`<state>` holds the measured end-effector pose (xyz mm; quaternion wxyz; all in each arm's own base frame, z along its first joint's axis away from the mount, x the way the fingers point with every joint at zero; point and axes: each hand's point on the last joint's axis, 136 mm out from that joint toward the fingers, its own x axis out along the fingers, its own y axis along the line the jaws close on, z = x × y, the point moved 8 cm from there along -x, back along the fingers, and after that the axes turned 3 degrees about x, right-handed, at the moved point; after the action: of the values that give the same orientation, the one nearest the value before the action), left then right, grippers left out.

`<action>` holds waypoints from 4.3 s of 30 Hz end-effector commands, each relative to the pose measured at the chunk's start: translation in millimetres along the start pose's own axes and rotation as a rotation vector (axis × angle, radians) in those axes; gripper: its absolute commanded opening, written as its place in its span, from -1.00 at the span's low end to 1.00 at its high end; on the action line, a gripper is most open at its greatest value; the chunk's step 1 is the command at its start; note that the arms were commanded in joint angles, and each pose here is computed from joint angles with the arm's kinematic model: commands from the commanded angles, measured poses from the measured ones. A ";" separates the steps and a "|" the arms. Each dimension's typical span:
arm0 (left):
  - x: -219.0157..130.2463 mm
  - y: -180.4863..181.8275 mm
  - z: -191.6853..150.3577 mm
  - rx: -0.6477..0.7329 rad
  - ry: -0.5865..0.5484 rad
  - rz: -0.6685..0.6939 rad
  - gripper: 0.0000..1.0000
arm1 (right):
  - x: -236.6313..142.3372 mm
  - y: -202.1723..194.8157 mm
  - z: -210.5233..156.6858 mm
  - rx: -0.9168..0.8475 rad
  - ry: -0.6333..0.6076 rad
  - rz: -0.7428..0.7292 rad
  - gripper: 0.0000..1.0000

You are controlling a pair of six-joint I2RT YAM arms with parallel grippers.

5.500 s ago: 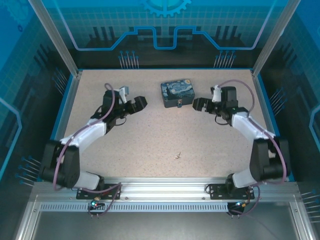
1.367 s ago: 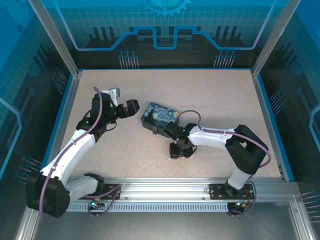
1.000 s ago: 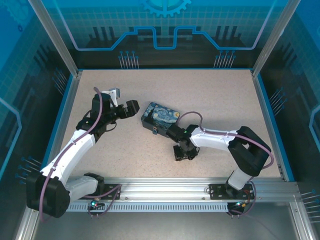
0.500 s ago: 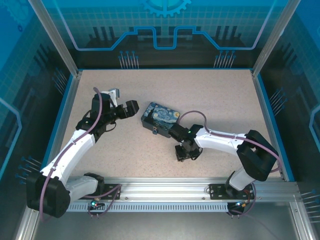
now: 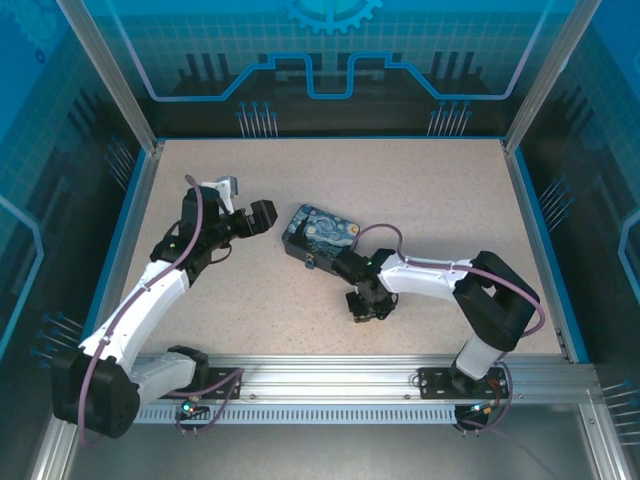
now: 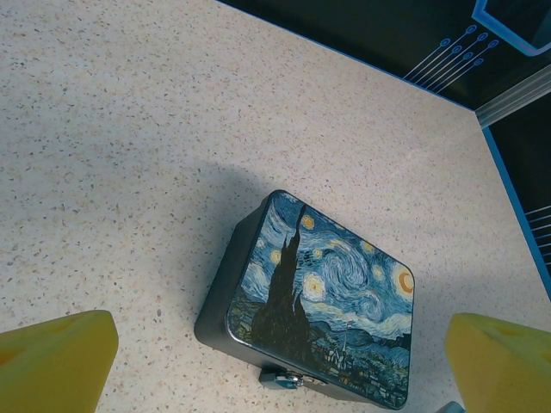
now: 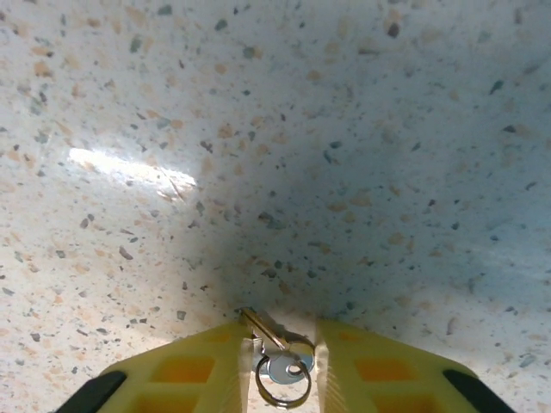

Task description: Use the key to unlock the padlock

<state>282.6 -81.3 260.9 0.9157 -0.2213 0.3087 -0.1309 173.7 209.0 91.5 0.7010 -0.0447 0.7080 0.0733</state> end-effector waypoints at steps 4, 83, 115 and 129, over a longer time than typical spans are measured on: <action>-6.3 3.5 1.4 0.022 -0.011 0.024 0.98 | 8.1 -3.2 -2.2 -0.019 -0.002 -0.029 -0.74; -29.6 -18.4 -13.3 0.076 0.073 -0.060 0.97 | -16.7 43.5 15.8 -0.221 0.002 0.028 0.24; -35.0 -20.1 -9.3 0.077 0.061 -0.050 0.97 | -38.1 10.2 10.1 -0.310 -0.074 0.053 0.23; -35.7 -19.4 -9.5 0.086 0.060 -0.042 0.97 | -11.4 7.2 17.6 -0.275 0.019 0.064 -0.02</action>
<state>249.4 -89.7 271.6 0.9031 -0.2029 0.3381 -0.1704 194.6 217.8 112.2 0.6951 -0.1144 0.6844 0.1880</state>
